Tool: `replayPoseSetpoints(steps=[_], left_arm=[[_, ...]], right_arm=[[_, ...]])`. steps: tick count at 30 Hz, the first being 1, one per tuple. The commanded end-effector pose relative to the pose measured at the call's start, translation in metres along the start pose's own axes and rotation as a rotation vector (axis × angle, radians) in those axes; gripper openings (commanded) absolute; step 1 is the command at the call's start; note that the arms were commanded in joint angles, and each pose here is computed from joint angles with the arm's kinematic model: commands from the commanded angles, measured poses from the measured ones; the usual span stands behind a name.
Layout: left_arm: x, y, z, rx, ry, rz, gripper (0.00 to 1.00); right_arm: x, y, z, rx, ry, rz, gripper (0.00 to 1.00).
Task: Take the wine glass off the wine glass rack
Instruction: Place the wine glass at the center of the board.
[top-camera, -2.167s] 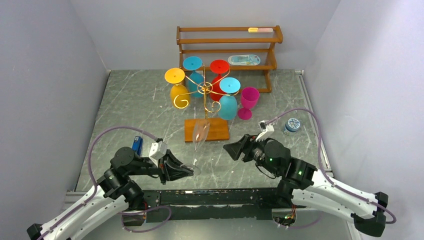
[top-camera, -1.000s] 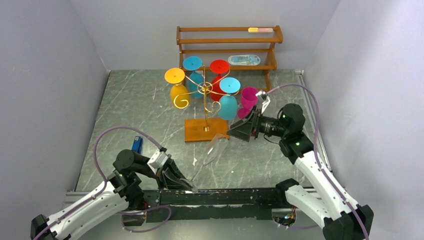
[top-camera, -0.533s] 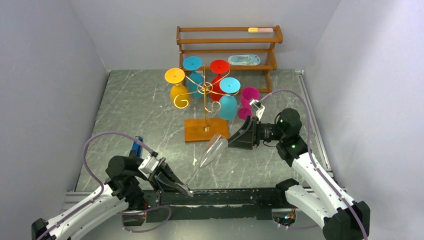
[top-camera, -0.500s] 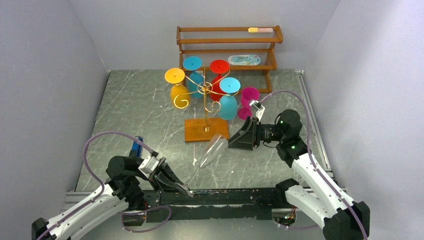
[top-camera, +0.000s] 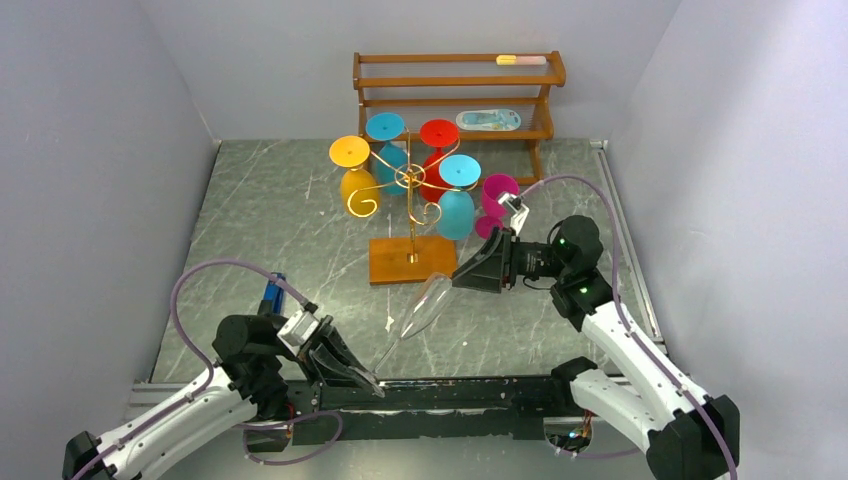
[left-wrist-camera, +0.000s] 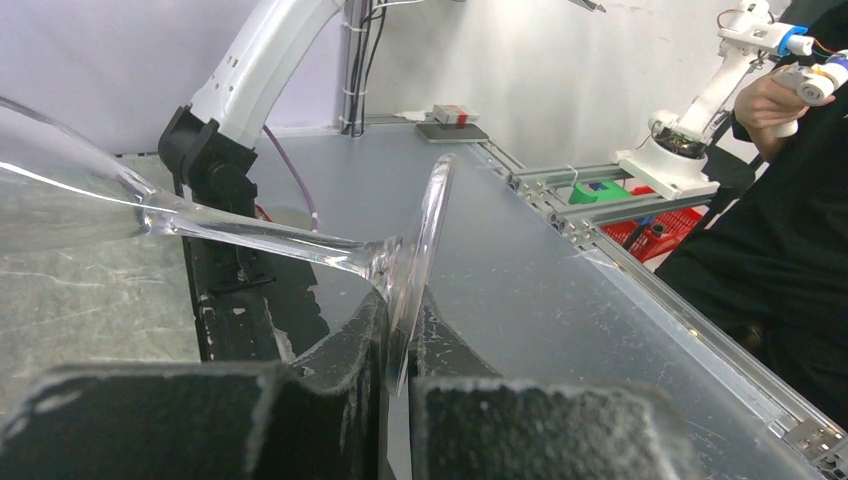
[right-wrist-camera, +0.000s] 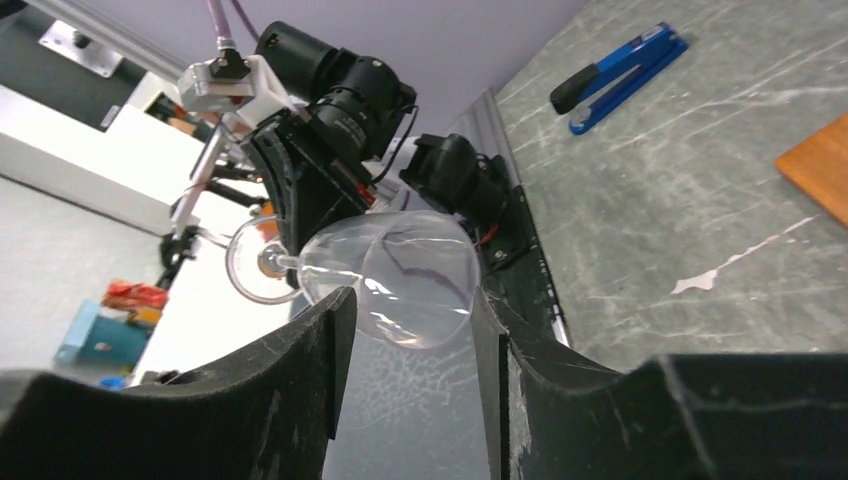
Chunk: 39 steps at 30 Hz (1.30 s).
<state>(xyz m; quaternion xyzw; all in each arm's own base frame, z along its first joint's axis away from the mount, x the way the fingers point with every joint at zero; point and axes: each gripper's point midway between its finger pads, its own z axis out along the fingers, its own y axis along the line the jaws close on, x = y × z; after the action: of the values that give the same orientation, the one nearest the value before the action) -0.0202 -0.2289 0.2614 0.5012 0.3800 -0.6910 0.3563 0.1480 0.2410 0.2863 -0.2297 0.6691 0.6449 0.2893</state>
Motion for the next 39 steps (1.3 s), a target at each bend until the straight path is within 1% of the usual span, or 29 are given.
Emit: replayPoseSetpoints(steps=[1, 4, 8, 12, 15, 19, 21, 26, 28, 34, 36, 38, 39], left_arm=[[-0.007, -0.005, 0.001, 0.027, -0.013, 0.08, 0.05], [-0.005, -0.002, 0.002, 0.022, -0.008, 0.062, 0.05], [-0.004, 0.0, 0.002, 0.023, -0.002, 0.047, 0.05], [-0.004, 0.0, 0.002, 0.017, -0.002, 0.054, 0.05], [-0.004, 0.001, 0.001, 0.009, -0.003, 0.065, 0.05], [-0.004, 0.001, 0.001, 0.005, 0.0, 0.066, 0.05], [-0.004, 0.001, 0.001, 0.006, 0.001, 0.061, 0.05], [-0.003, 0.003, 0.002, -0.001, 0.005, 0.057, 0.05], [-0.003, 0.004, 0.002, -0.004, 0.006, 0.057, 0.05], [-0.002, 0.009, 0.001, -0.027, 0.01, 0.064, 0.05], [-0.002, 0.01, 0.001, -0.034, 0.007, 0.071, 0.05], [-0.002, 0.011, 0.001, -0.041, 0.009, 0.074, 0.05], [-0.002, 0.012, 0.001, -0.044, 0.009, 0.078, 0.07]], right_arm=[[0.004, 0.019, 0.005, -0.104, 0.03, 0.023, 0.5], [0.012, 0.028, 0.012, -0.129, 0.068, 0.01, 0.53], [0.029, 0.048, 0.025, -0.204, 0.138, -0.011, 0.53], [0.03, 0.045, 0.031, -0.186, 0.133, -0.006, 0.45], [0.029, 0.046, 0.031, -0.184, 0.126, -0.015, 0.4], [0.028, 0.073, 0.021, -0.311, 0.118, -0.05, 0.39], [0.027, 0.082, 0.017, -0.34, 0.108, -0.059, 0.39], [0.026, 0.077, 0.02, -0.291, 0.129, -0.05, 0.31], [0.028, 0.08, 0.017, -0.307, 0.139, -0.051, 0.26], [0.033, 0.083, 0.015, -0.328, 0.151, -0.04, 0.05], [0.033, 0.082, 0.014, -0.321, 0.146, -0.048, 0.0], [0.033, 0.08, 0.015, -0.306, 0.139, -0.052, 0.0], [0.033, 0.078, 0.016, -0.299, 0.139, -0.053, 0.0]])
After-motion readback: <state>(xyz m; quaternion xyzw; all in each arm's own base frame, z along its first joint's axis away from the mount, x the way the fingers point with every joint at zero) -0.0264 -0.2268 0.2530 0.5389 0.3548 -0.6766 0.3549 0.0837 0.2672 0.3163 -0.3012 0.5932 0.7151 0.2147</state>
